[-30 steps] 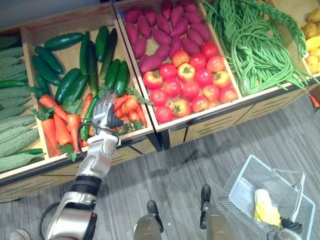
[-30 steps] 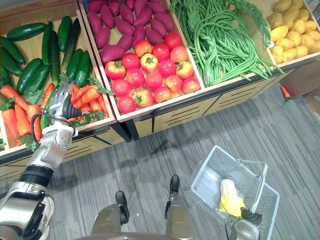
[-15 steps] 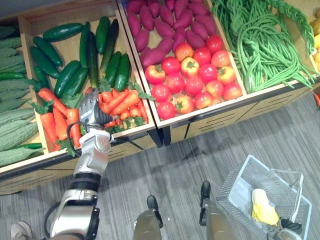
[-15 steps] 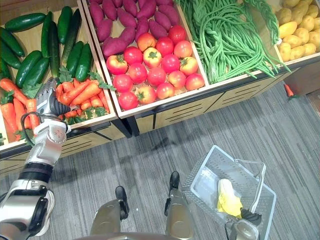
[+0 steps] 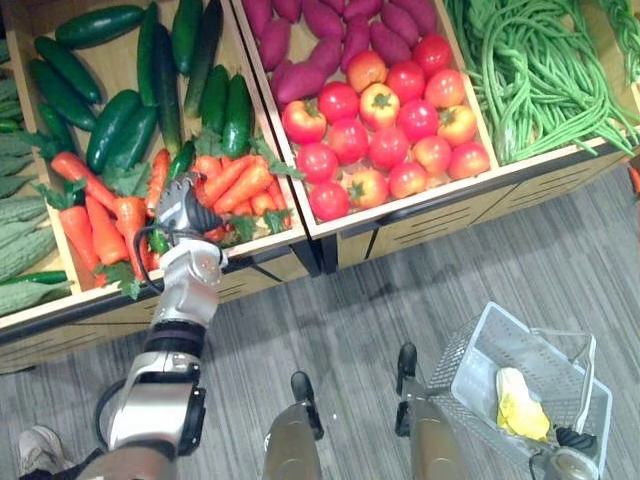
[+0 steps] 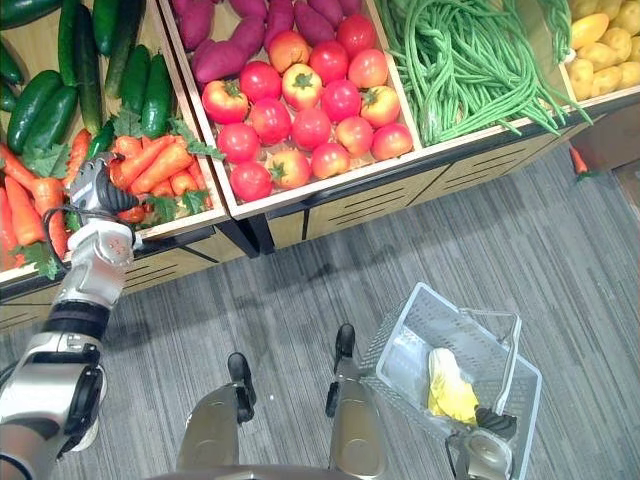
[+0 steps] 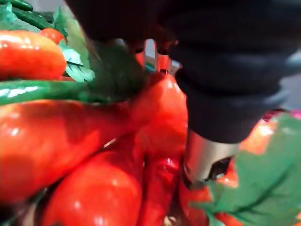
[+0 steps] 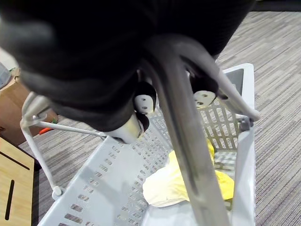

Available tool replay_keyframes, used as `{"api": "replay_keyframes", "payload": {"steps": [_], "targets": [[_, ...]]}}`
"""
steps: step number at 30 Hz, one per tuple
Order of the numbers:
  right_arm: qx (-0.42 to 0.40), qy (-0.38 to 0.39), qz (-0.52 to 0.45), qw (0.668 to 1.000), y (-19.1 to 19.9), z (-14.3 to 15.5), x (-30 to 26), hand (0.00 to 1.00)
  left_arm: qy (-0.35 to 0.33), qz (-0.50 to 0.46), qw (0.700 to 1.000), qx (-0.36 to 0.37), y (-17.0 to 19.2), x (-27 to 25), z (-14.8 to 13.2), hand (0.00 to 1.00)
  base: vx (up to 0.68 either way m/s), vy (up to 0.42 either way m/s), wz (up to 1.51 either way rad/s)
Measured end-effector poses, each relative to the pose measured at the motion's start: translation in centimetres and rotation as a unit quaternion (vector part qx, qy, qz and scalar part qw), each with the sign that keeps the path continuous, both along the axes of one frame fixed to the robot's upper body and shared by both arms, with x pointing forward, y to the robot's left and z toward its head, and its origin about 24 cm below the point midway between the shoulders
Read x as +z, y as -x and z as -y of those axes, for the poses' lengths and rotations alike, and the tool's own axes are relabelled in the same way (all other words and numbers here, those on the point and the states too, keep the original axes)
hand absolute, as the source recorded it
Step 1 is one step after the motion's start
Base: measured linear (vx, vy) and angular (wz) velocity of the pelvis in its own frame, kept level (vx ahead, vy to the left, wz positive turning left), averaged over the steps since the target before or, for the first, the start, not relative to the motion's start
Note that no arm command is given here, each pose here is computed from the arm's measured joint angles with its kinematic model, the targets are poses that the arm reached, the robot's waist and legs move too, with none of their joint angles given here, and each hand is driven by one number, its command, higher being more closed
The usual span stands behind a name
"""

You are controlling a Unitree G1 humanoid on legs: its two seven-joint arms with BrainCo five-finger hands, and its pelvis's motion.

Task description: Pick vegetable in the basket

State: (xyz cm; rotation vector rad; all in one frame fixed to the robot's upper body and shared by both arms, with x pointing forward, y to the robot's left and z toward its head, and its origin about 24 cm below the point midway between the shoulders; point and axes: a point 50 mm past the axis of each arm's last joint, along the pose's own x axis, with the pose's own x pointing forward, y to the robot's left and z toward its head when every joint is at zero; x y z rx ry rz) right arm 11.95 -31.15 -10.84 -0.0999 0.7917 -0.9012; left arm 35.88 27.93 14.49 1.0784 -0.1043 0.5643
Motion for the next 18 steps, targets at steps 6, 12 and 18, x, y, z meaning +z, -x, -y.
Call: {"api": "replay_keyframes", "payload": {"steps": [6, 12, 18], "targets": [[0.018, 0.001, 0.012, 1.0, -1.5, -0.4, 0.3, 1.0, -0.019, -0.003, 1.0, 0.014, 0.0, 0.5, -1.2, 1.0, -0.02, 0.009, -0.17], [0.031, 0.003, 0.014, 0.999, -1.8, -0.6, 0.4, 1.0, -0.017, -0.043, 0.999, -0.015, -0.5, -1.5, 0.4, 1.0, 0.0, 0.003, -0.01], [0.031, 0.004, 0.012, 0.999, -1.8, -0.6, 0.4, 1.0, -0.012, -0.066, 0.998, -0.009, 0.0, -2.7, -0.1, 1.0, 0.0, 0.001, 0.01]]}}
